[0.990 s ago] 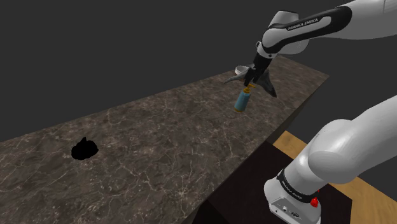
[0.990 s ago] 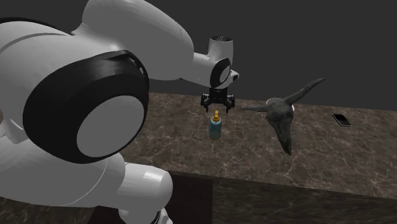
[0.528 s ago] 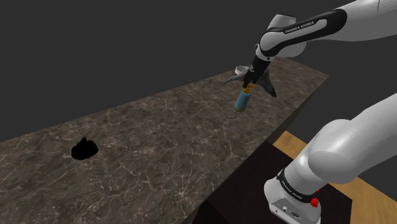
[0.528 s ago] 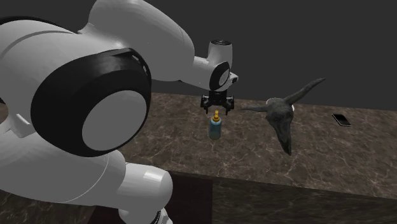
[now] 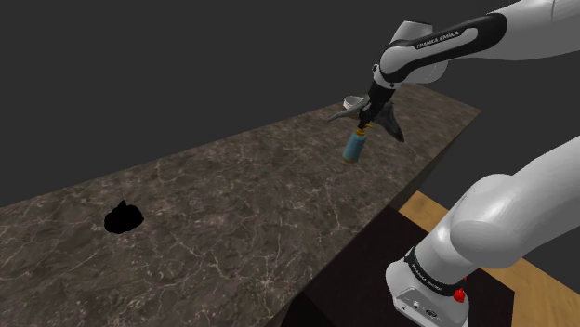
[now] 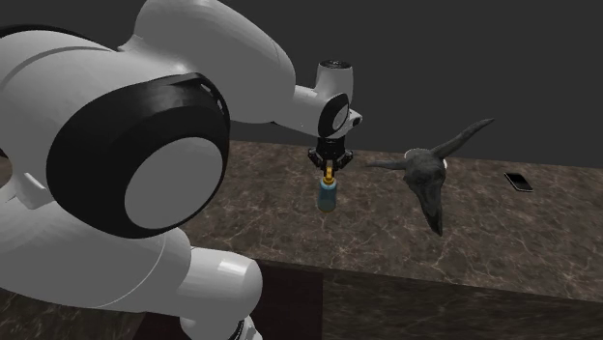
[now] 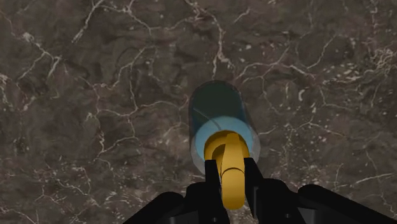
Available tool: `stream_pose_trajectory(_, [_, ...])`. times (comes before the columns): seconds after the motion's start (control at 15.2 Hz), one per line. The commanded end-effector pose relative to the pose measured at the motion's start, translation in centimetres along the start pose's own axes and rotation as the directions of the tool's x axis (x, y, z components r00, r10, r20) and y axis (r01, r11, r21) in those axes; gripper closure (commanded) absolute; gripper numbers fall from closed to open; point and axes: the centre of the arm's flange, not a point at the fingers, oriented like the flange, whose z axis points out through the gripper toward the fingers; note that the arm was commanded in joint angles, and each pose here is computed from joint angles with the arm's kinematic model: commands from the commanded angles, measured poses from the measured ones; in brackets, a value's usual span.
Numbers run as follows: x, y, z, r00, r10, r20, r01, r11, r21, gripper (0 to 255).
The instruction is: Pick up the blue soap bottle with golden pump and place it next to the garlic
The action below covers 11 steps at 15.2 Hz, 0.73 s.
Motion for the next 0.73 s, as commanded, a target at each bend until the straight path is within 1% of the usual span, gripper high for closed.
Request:
stream_pose_trajectory(0.0, [0.0, 0.0, 0.1, 1.0, 0.0, 0.002, 0.0, 1.0, 0.001, 255])
stream_pose_trajectory(0.2, [0.0, 0.0, 0.1, 1.0, 0.0, 0.001, 0.0, 1.0, 0.001, 255])
stream_pose_trajectory(0.66, [0.3, 0.1, -3.6, 1.0, 0.0, 0.001, 0.0, 1.0, 0.001, 255])
